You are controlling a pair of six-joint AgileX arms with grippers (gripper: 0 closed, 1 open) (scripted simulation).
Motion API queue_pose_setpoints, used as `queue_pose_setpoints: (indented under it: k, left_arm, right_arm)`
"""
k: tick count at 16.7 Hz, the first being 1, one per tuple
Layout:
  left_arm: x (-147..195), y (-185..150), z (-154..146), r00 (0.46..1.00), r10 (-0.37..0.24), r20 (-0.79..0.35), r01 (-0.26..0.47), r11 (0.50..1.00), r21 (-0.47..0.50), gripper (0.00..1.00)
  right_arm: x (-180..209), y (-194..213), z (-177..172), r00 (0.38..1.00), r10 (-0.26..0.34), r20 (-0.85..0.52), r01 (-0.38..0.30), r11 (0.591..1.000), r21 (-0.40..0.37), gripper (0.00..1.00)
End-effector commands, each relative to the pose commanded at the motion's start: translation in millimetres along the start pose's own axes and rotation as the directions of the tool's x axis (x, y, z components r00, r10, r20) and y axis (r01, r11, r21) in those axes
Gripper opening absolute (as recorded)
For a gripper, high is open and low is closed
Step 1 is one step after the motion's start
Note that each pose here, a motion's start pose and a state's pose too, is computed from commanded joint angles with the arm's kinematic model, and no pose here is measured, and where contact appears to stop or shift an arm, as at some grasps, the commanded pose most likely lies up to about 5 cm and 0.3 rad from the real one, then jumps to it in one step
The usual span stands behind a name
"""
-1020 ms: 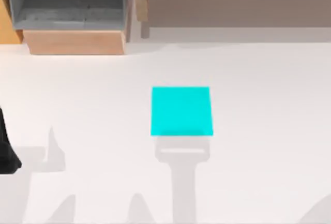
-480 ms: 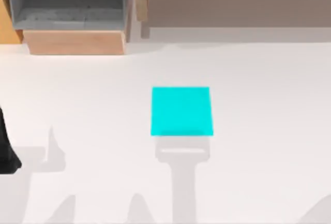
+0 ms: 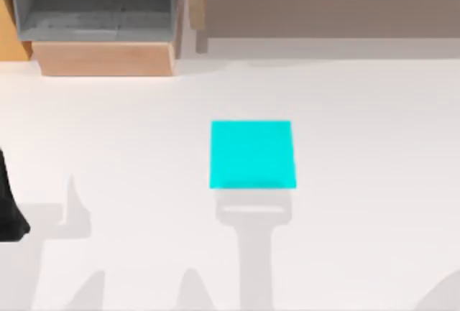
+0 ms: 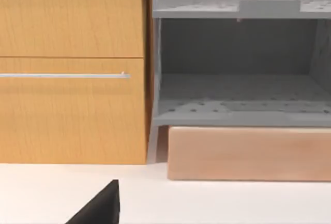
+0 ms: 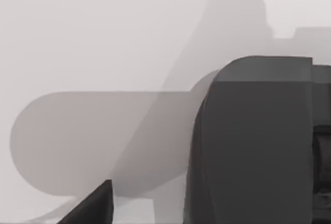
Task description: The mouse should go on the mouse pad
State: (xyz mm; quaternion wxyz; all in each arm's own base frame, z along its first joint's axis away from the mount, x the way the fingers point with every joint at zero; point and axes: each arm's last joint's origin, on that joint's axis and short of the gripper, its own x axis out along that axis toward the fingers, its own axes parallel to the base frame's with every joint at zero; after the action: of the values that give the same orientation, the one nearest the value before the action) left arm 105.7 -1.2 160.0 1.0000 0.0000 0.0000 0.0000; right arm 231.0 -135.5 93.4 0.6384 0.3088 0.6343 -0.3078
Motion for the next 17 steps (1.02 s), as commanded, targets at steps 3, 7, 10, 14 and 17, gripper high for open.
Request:
queue_pose_setpoints:
  k: [3, 7, 10, 14, 17]
  left_arm:
    - [0, 0, 0, 1.0, 0.0, 0.0, 0.0, 1.0, 0.0, 1.0]
    - [0, 0, 0, 1.0, 0.0, 0.0, 0.0, 1.0, 0.0, 1.0]
    - [0, 0, 0, 1.0, 0.0, 0.0, 0.0, 1.0, 0.0, 1.0]
    - [0, 0, 0, 1.0, 0.0, 0.0, 0.0, 1.0, 0.0, 1.0]
    - [0, 0, 0, 1.0, 0.0, 0.0, 0.0, 1.0, 0.0, 1.0]
  right_arm:
    - [0, 0, 0, 1.0, 0.0, 0.0, 0.0, 1.0, 0.0, 0.0]
    - [-22, 1, 1, 0.999, -0.003, 0.036, 0.003, 1.0, -0.001, 0.0]
    - [-40, 2, 7, 0.999, 0.0, 0.047, -0.001, 1.0, 0.003, 0.0]
    - [-84, 2, 7, 1.0, -0.008, 0.024, 0.008, 1.0, 0.001, 0.0]
    - [-113, 1, 3, 1.0, -0.007, 0.027, 0.007, 1.0, 0.0, 0.0]
